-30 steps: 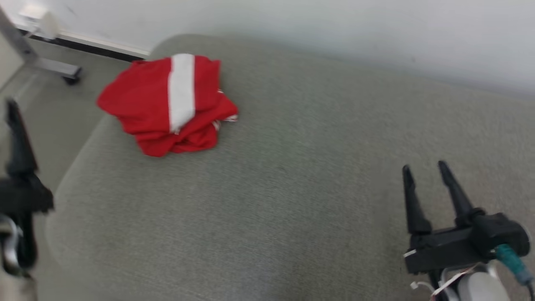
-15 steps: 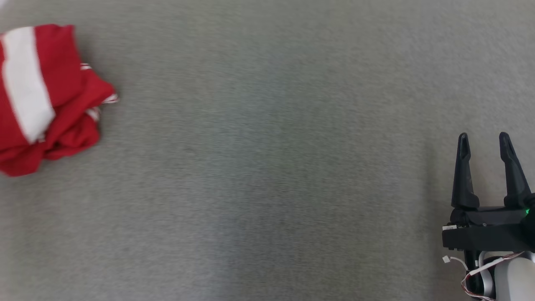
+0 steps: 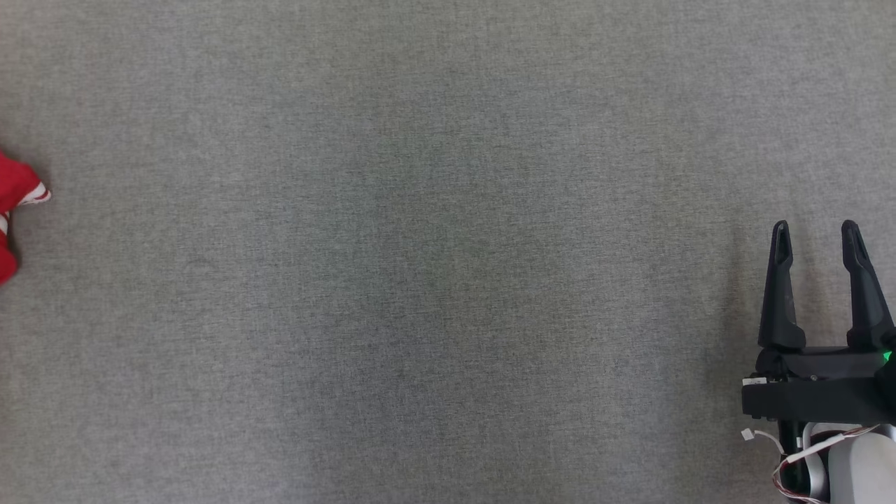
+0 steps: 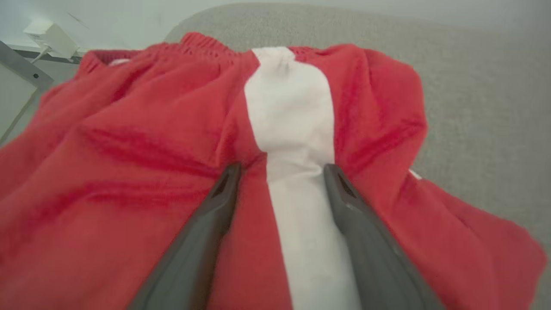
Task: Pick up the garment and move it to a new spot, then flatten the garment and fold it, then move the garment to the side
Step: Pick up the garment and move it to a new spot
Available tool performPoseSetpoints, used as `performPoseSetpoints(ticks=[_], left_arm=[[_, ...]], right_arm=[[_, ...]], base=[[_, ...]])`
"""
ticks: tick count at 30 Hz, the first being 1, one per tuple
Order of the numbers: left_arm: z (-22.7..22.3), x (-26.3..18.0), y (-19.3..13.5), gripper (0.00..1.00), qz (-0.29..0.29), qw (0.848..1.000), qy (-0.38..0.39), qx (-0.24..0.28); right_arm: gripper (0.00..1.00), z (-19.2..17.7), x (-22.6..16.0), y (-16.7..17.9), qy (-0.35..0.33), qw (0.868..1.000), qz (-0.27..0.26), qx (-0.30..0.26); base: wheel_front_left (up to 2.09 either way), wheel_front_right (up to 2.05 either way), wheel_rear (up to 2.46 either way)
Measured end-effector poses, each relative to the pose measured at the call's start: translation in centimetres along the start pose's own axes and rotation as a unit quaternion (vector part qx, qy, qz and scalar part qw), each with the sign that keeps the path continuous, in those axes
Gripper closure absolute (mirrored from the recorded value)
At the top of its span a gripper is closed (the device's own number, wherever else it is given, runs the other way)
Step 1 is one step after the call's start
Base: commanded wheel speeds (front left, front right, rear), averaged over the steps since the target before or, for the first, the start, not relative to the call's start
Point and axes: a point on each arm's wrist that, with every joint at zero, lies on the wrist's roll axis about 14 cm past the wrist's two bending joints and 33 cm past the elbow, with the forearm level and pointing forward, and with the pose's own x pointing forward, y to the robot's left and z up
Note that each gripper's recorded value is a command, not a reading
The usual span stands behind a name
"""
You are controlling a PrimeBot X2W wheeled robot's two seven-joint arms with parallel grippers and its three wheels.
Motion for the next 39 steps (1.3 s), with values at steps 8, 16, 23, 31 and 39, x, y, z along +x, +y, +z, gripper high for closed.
performPoseSetpoints(ticks=[8,16,23,31,39], left_arm=[[-1.3,-0.6,0.0,1.0,-0.007,0.999,0.043,-0.003],[4.0,-2.0,1.5,1.0,0.017,0.996,-0.079,0.039],[13.7,-5.6,0.6,1.0,0.006,0.969,-0.236,0.078],[25.7,-13.2,-6.7,1.0,-0.079,0.906,-0.401,0.111],[27.8,-17.6,-19.6,1.0,-0.227,0.861,-0.438,0.124]], right_arm=[[0.0,0.4,-0.1,0.8,-0.004,1.0,0.01,0.003],[0.0,1.2,-0.4,1.3,-0.011,1.0,0.016,0.011],[0.0,2.1,-1.2,2.0,-0.018,0.999,0.023,0.027],[0.0,4.0,-2.3,2.3,-0.038,0.998,0.023,0.048],[0.0,4.5,-5.0,0.0,-0.039,0.997,-0.013,0.064]], base=[[0.0,0.0,0.0],[0.0,0.0,0.0],[0.0,0.0,0.0],[0.0,0.0,0.0],[0.0,0.0,0.0]])
